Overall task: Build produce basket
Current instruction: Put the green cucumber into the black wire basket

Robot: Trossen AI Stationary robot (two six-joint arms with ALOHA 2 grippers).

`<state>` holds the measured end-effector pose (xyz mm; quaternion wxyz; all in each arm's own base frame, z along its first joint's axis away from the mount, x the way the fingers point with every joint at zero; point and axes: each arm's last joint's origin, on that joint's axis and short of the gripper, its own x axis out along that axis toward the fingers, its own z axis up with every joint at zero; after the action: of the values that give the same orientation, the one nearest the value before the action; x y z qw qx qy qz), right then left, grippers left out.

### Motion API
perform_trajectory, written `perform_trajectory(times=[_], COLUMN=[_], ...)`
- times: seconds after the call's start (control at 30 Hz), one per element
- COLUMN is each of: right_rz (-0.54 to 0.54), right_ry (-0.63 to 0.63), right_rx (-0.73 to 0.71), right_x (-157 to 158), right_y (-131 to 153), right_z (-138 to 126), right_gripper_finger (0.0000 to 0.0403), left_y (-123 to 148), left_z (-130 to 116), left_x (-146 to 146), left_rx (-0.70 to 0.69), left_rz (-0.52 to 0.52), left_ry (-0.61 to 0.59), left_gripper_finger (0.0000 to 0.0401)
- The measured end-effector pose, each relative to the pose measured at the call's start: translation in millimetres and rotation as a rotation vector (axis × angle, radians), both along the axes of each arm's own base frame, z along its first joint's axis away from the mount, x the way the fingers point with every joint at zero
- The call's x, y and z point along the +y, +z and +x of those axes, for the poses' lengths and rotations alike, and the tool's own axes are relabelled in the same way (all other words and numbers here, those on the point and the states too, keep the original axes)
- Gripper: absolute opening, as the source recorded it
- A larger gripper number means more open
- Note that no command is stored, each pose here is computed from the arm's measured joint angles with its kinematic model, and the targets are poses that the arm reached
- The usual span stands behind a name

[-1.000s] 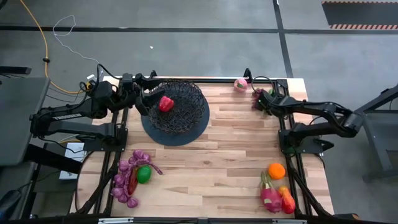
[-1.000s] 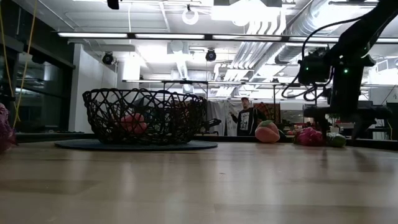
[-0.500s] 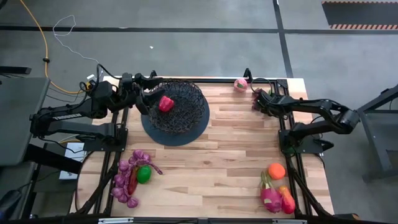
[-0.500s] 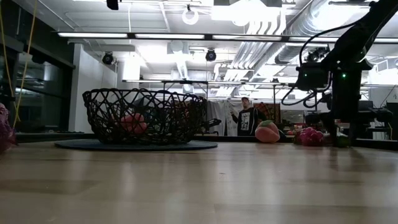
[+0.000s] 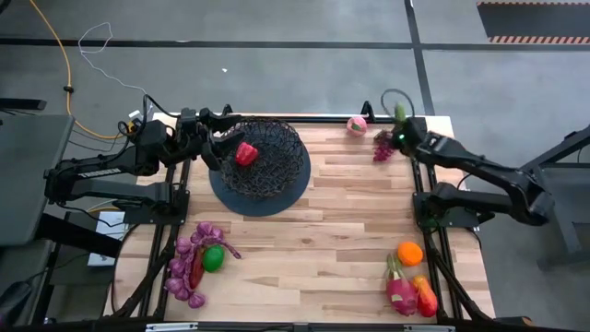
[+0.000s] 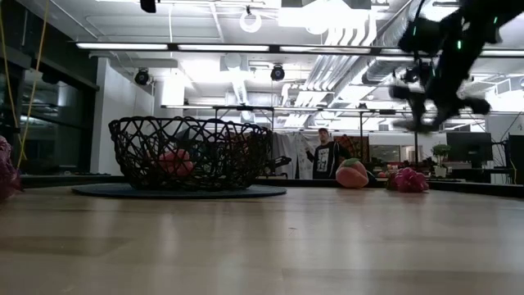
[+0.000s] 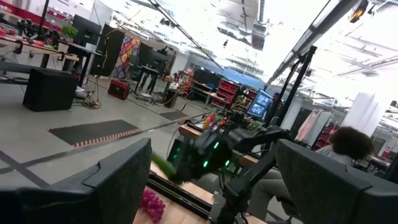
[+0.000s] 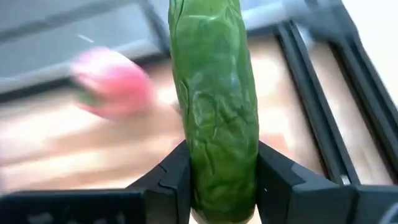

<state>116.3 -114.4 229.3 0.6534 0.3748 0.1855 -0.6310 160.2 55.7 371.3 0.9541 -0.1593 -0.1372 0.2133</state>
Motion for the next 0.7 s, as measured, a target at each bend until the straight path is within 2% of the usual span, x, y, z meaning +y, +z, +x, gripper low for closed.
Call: perform_trajectory(times=[0.1, 0.27, 0.4, 0.7], right_rz=[-0.136, -0.315, -0.423, -0.539], right_ry=[0.144, 0.417, 0.623, 0.945], right_rx=[-0.071, -0.29, -0.454, -0.626], right_x=[4, 13, 27, 67], right_y=[34, 73, 87, 92], right_z=[7, 31, 56, 108], right_gripper_finger=[0.0103, 0.0106, 0.011, 0.0113], left_y=[0, 0, 0, 0], left_z=[0, 0, 0, 0], left_x=[0, 0, 0, 0], left_rx=[0.002, 0.004, 0.006, 0.023], left_rz=[0.0, -0.001, 0.003, 0.035], left_ry=[0.0, 0.0, 0.001, 0.008], left_gripper_finger=[0.033, 0.033, 0.033, 0.033])
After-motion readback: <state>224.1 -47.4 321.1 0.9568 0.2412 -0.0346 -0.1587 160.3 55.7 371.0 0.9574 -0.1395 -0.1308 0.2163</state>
